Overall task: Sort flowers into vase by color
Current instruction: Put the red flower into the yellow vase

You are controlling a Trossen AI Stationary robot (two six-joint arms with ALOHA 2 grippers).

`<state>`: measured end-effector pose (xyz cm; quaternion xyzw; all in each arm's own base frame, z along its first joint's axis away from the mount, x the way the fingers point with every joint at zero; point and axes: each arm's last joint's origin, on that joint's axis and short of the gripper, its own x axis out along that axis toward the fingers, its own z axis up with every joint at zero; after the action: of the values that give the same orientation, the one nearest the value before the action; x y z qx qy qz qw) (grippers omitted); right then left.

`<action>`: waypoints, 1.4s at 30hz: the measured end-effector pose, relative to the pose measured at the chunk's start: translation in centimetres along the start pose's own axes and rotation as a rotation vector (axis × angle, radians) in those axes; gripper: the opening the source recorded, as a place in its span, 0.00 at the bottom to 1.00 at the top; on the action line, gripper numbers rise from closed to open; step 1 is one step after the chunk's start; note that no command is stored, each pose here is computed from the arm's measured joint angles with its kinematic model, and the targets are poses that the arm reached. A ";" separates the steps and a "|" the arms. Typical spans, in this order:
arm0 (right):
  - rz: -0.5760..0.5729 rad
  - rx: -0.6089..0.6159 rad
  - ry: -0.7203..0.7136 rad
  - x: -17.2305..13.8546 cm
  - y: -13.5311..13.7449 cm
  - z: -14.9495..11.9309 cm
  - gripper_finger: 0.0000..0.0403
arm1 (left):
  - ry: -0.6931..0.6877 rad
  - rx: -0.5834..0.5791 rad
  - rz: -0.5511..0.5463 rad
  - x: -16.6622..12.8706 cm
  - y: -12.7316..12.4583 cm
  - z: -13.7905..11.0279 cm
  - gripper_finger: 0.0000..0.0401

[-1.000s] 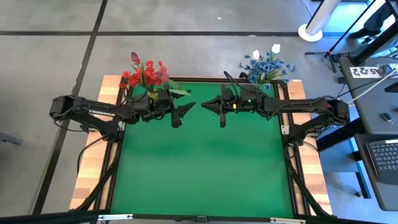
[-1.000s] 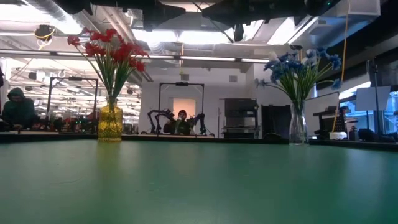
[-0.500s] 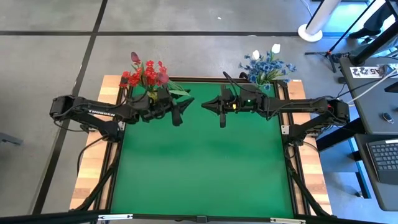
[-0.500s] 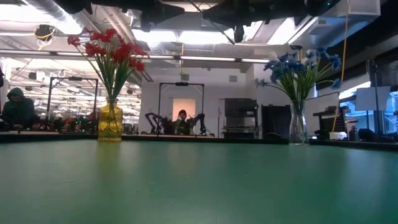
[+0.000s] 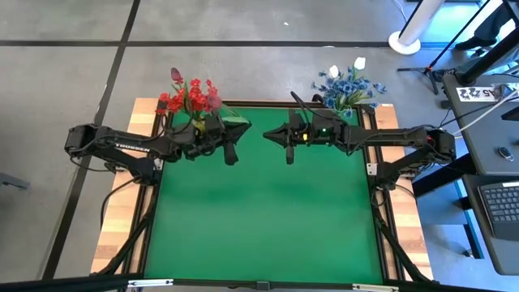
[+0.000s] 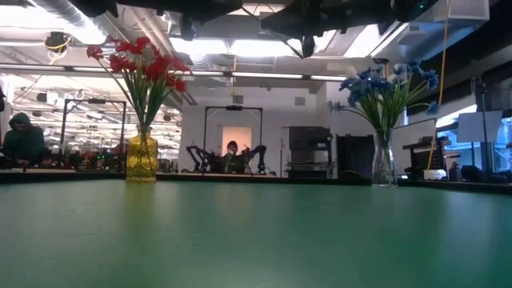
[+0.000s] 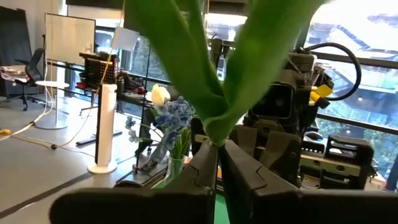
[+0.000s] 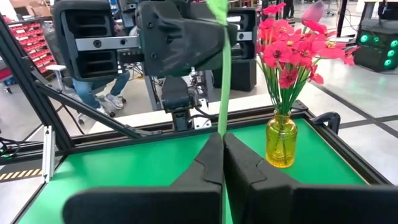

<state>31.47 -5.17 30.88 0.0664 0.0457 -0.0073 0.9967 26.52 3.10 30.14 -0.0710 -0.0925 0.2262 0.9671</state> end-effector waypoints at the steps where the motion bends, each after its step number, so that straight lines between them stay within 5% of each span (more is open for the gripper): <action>1: 0.000 0.001 0.002 0.0 0.0 0.0 0.00 | 0.000 0.000 -0.001 0.0 0.0 0.0 0.02; 19: 0.016 0.005 0.032 0.0 0.1 -0.3 0.06 | 0.004 0.059 -0.066 -0.3 -0.6 0.0 0.00; 34: 0.056 -0.010 0.061 0.0 0.2 -0.5 0.51 | 0.134 0.208 -0.034 -2.4 -0.7 0.5 0.00; 42: -0.093 -0.017 0.038 0.0 -0.3 -0.4 0.64 | 0.255 0.209 0.033 -5.4 0.8 1.8 0.00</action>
<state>31.39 -5.39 30.46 0.0556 0.0677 -0.0519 0.9948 21.06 1.52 30.95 0.0005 0.0563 0.2394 0.9693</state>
